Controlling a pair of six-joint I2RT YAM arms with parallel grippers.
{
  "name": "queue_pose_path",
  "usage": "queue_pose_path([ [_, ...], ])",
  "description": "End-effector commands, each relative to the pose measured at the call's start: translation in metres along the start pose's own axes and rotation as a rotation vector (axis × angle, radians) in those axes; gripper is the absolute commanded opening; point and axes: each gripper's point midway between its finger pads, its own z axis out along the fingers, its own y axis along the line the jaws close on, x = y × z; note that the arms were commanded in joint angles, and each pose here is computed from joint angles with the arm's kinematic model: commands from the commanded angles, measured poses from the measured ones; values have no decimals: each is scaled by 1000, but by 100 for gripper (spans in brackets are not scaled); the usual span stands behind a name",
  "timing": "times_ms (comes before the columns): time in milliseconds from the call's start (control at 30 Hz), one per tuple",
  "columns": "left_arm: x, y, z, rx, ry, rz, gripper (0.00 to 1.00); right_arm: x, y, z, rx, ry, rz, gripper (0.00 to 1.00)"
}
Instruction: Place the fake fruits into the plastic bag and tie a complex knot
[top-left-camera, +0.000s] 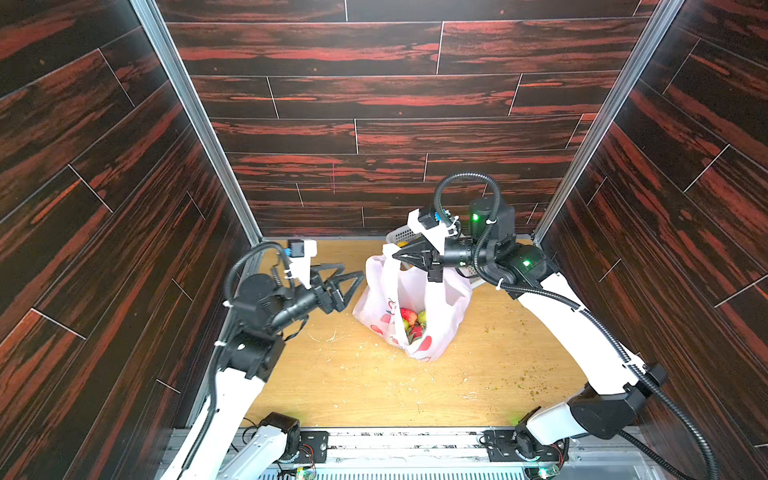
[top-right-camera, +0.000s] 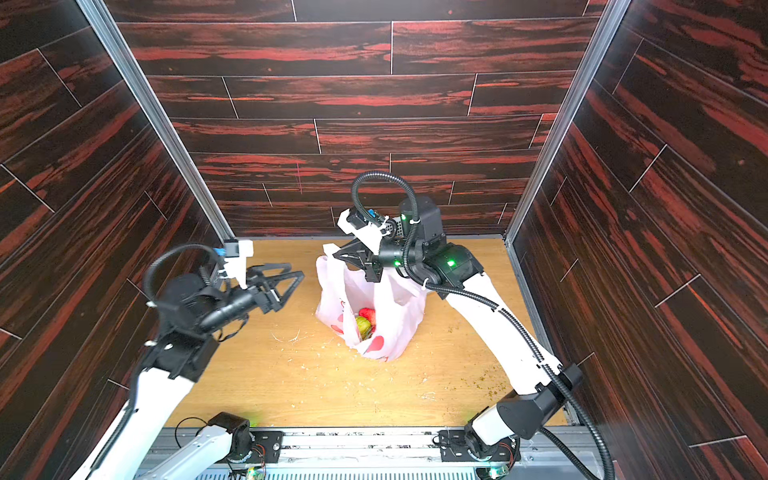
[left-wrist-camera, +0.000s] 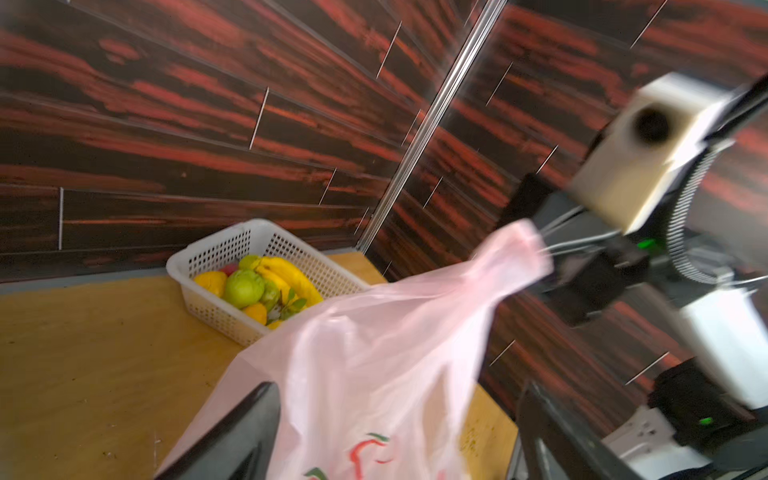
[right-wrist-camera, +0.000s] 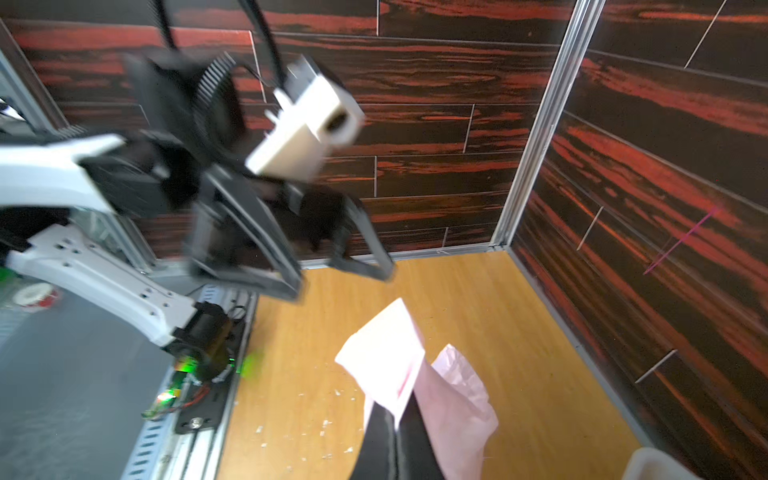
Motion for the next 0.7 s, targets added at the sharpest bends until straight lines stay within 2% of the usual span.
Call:
queue_pose_path([
  [0, -18, -24, 1, 132, -85, 181, 95, -30, 21, -21, -35, -58, 1, 0],
  [100, -21, -32, 4, 203, -116, 243, 95, -27, 20, -20, -38, -41, 36, 0],
  [333, -17, -56, 15, 355, -97, 335, 96, -26, 21, -16, -72, -22, 100, 0],
  [467, -5, -64, 29, 381, -62, 402, 96, -25, 21, -15, -77, -21, 112, 0],
  [667, -5, -60, 46, 391, -55, 385, 96, -22, 21, -14, -78, -10, 124, 0],
])
